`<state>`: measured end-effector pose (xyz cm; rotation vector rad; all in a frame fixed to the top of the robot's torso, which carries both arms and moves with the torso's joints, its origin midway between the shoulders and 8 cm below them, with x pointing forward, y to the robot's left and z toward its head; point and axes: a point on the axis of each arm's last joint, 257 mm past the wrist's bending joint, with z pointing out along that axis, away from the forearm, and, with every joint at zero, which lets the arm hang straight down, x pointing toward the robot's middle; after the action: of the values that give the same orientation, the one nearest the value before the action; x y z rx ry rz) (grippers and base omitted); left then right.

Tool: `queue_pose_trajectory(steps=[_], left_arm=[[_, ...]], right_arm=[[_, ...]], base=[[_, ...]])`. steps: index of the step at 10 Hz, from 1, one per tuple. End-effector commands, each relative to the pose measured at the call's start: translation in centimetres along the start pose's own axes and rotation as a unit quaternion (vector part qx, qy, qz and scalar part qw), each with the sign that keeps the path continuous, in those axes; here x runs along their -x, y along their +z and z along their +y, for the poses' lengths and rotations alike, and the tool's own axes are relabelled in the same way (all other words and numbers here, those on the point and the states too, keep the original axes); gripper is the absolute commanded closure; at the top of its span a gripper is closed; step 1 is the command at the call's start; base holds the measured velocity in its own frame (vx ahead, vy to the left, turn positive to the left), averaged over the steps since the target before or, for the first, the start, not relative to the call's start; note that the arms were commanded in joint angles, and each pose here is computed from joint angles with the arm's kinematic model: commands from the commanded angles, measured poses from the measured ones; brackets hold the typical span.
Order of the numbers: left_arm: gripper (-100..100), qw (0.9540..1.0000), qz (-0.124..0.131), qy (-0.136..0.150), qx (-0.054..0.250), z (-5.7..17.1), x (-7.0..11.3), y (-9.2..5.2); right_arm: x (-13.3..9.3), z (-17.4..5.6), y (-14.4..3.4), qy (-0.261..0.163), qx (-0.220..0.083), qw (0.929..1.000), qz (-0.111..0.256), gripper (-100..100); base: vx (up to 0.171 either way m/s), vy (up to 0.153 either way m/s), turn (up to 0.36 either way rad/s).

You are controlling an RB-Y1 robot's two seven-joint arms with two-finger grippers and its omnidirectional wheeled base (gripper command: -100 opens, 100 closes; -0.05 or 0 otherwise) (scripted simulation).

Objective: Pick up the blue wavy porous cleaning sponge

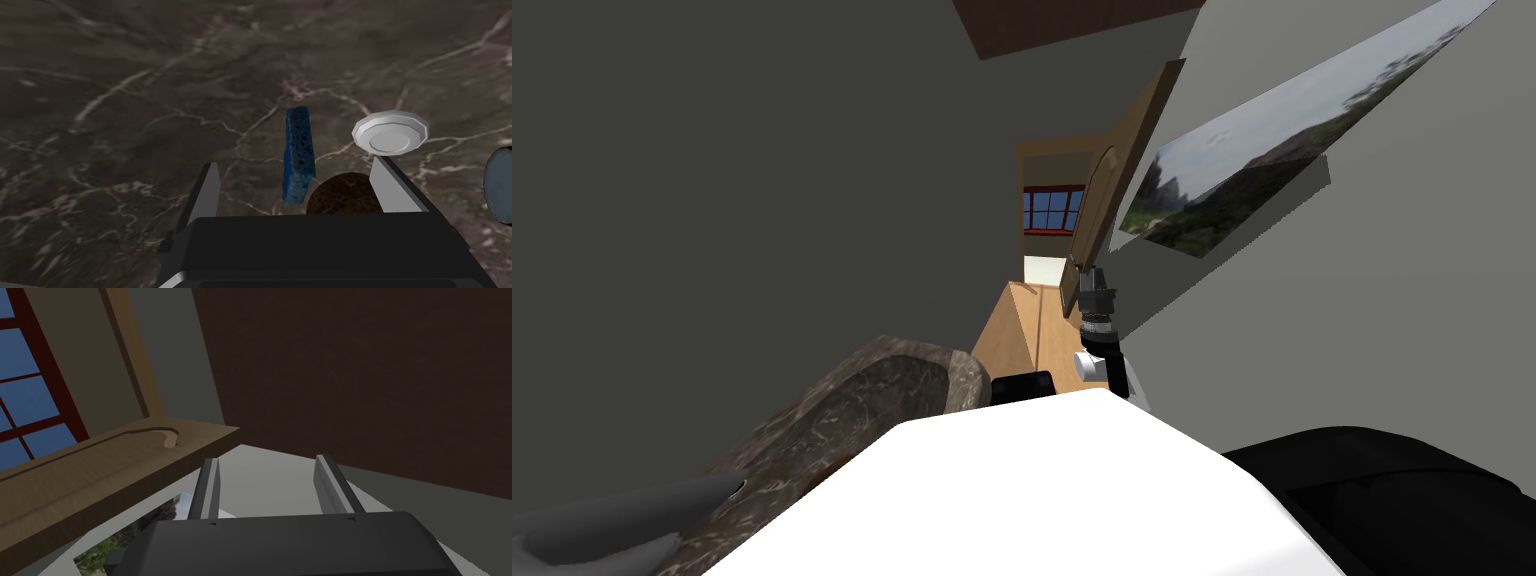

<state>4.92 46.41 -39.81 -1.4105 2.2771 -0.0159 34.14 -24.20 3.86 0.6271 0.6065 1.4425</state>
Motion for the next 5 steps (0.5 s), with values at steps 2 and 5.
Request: queue_pose_trajectory(steps=[2,5], left_arm=[[-100,1.0,-0.001,-0.004,0.001,0.3,-0.1,0.6],[-100,0.9999,-0.003,-0.01,0.002,1.0,-0.4,1.8]], right_arm=[[0.0,0.0,0.0,0.0,0.0,1.0,0.0,0],[0.0,0.0,0.0,0.0,0.0,1.0,0.0,0]], base=[[0.008,0.002,-0.027],[0.005,0.007,-0.052]])
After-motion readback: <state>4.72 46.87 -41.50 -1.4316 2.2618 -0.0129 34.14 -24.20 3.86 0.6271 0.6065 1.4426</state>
